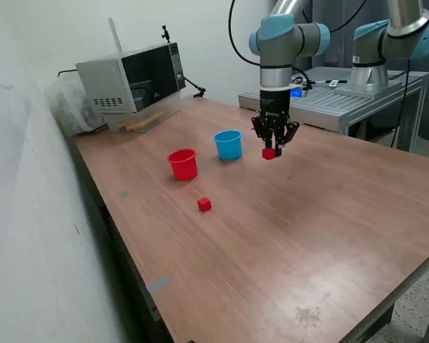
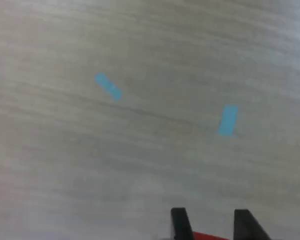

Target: Place red objects in the red bin, and blue objects in the blue bin.

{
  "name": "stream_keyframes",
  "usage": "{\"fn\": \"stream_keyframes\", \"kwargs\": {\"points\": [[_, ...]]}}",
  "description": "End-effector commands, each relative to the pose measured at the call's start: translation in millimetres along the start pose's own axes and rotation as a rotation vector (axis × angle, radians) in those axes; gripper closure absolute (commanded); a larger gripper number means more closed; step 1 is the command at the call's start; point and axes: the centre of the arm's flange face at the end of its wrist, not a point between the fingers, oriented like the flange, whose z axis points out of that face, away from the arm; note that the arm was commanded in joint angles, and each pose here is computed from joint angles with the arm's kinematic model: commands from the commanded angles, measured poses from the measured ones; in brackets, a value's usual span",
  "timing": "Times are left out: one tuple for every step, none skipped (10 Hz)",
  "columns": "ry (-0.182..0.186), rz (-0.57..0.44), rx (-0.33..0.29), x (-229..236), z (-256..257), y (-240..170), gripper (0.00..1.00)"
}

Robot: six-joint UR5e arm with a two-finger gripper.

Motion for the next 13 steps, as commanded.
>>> {"fn": "stream_keyframes", "kwargs": {"points": [[-0.017, 0.024, -0.062, -20, -65, 11, 1.00], [-0.020, 0.015, -0.072, -23, -74, 16, 1.00], [-0.026, 0.028, -0.087, -34, -84, 23, 1.00], [-0.035, 0.052, -0.099, -55, -94, 31, 1.00], [-0.043, 0.067, -0.121, -68, -104, 40, 1.00], [-0.052, 0.080, -0.149, -80, -115, 51, 1.00], [-0.065, 0.097, -0.182, -97, -129, 62, 1.00], [-0.074, 0.116, -0.198, -113, -133, 70, 1.00], [-0.081, 0.136, -0.198, -130, -128, 75, 1.00], [-0.086, 0.155, -0.193, -149, -119, 80, 1.00], [-0.089, 0.173, -0.187, -165, -110, 84, 1.00], [-0.092, 0.189, -0.182, -180, -102, 87, 1.00], [-0.092, 0.199, -0.174, -189, -92, 90, 1.00]]}}
